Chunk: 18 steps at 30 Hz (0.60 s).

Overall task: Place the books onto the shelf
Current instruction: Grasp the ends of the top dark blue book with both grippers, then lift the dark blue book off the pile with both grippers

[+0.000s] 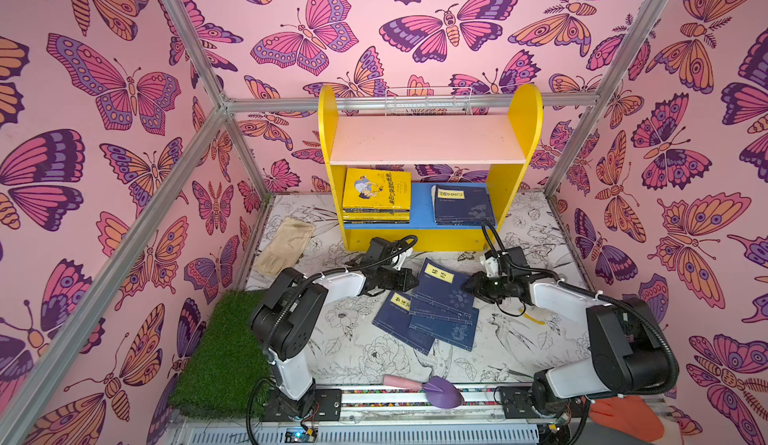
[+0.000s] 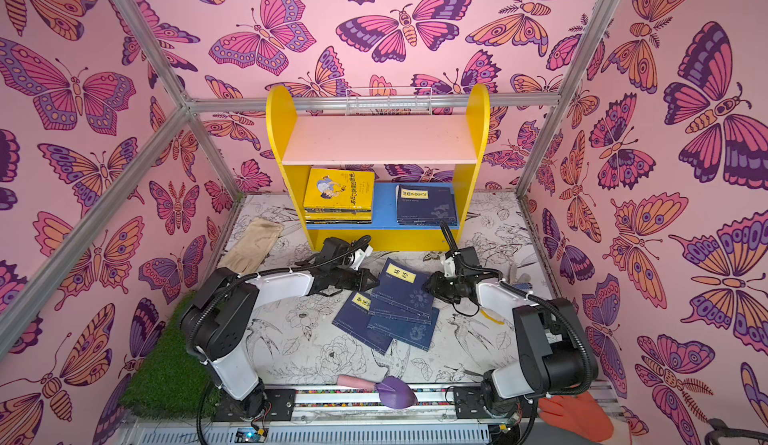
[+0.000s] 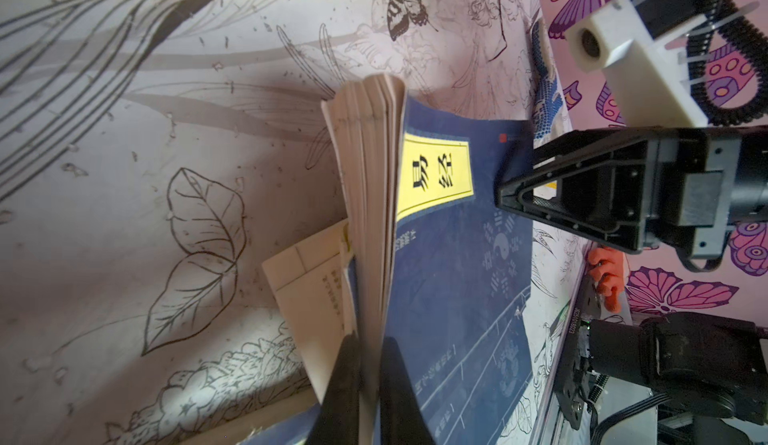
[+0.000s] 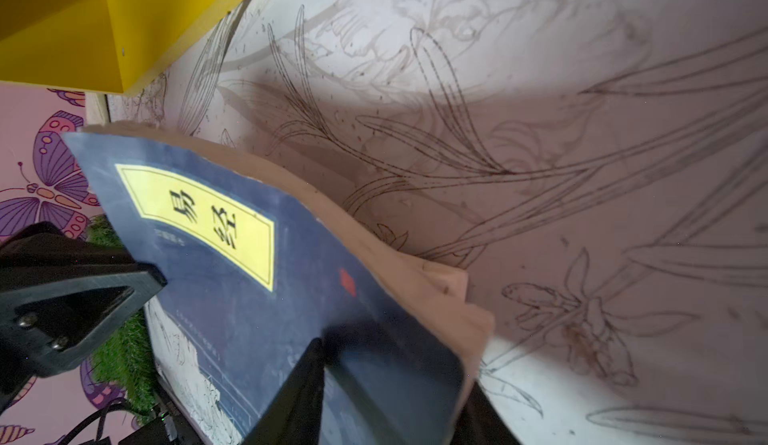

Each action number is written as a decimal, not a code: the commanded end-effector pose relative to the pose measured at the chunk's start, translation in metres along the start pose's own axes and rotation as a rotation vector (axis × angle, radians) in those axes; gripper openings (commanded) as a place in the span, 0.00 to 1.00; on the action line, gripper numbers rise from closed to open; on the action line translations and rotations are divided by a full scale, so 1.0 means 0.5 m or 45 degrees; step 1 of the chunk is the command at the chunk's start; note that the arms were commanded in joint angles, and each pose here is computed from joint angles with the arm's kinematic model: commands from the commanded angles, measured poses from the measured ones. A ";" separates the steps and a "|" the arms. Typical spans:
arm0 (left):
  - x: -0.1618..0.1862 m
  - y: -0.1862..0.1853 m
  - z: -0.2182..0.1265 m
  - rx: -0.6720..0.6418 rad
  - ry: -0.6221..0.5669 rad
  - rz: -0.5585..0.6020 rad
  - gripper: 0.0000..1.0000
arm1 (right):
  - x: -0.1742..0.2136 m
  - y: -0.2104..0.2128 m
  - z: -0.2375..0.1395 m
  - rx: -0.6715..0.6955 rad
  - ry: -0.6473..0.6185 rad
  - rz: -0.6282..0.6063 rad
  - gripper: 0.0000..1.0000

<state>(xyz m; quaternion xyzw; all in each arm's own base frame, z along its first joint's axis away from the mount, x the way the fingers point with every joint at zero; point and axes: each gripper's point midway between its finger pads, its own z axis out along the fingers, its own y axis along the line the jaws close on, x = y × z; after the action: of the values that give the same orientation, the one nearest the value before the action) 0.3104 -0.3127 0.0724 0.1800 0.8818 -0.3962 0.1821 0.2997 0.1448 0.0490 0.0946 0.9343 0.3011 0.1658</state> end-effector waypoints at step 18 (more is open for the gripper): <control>-0.015 -0.035 -0.021 -0.012 -0.045 0.080 0.00 | -0.049 0.014 -0.050 0.080 -0.162 -0.109 0.43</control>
<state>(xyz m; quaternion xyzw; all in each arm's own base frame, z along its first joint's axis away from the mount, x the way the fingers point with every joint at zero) 0.3089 -0.3163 0.0816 0.1895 0.8792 -0.3894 0.1987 0.3067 0.1274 0.0627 0.0949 0.9379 0.2551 0.2151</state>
